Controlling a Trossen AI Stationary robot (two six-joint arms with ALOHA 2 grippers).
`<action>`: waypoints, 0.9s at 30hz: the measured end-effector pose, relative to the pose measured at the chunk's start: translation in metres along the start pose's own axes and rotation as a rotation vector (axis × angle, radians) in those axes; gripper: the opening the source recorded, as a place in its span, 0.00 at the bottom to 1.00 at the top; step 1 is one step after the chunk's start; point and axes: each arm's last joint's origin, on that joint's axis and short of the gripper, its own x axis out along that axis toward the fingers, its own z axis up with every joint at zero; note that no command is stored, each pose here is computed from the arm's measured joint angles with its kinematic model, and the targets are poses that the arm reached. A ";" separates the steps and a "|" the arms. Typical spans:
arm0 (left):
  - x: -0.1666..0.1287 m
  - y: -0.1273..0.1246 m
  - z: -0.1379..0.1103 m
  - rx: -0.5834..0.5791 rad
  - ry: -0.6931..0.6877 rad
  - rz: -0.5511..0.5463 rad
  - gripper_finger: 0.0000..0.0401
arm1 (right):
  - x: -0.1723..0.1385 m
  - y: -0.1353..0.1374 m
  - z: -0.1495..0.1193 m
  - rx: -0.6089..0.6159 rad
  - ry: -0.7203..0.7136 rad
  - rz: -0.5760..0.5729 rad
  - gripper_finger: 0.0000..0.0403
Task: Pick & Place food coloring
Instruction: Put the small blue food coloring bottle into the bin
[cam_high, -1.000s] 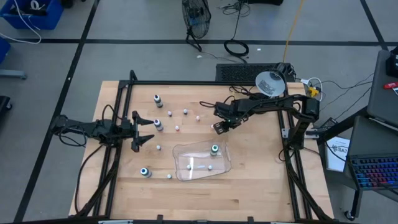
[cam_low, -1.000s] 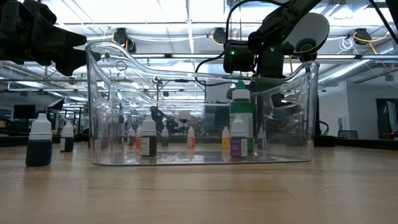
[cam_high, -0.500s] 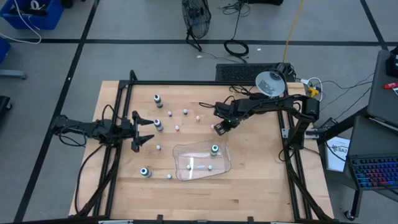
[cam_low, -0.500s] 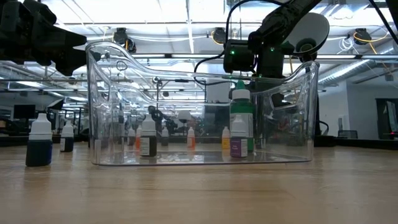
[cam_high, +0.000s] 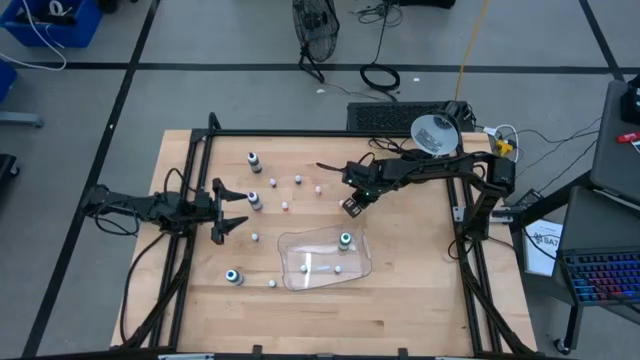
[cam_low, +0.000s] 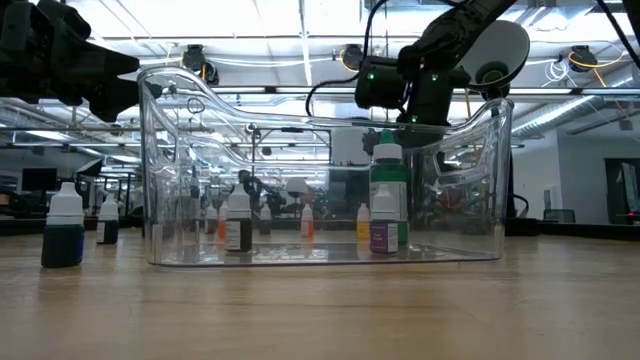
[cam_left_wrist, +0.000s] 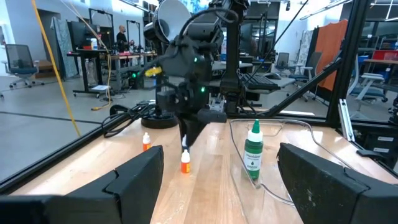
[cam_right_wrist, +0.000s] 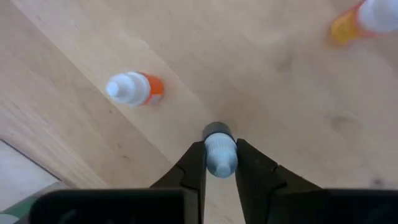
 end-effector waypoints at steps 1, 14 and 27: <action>0.000 0.000 0.000 0.000 0.000 0.000 0.77 | -0.004 0.000 0.001 -0.004 -0.022 -0.003 0.12; 0.000 0.000 0.000 0.000 0.000 0.000 0.77 | -0.112 0.032 -0.018 -0.198 -0.435 0.186 0.12; 0.000 0.000 0.000 0.000 0.000 0.000 0.77 | -0.176 0.142 -0.041 -0.483 -0.532 0.255 0.12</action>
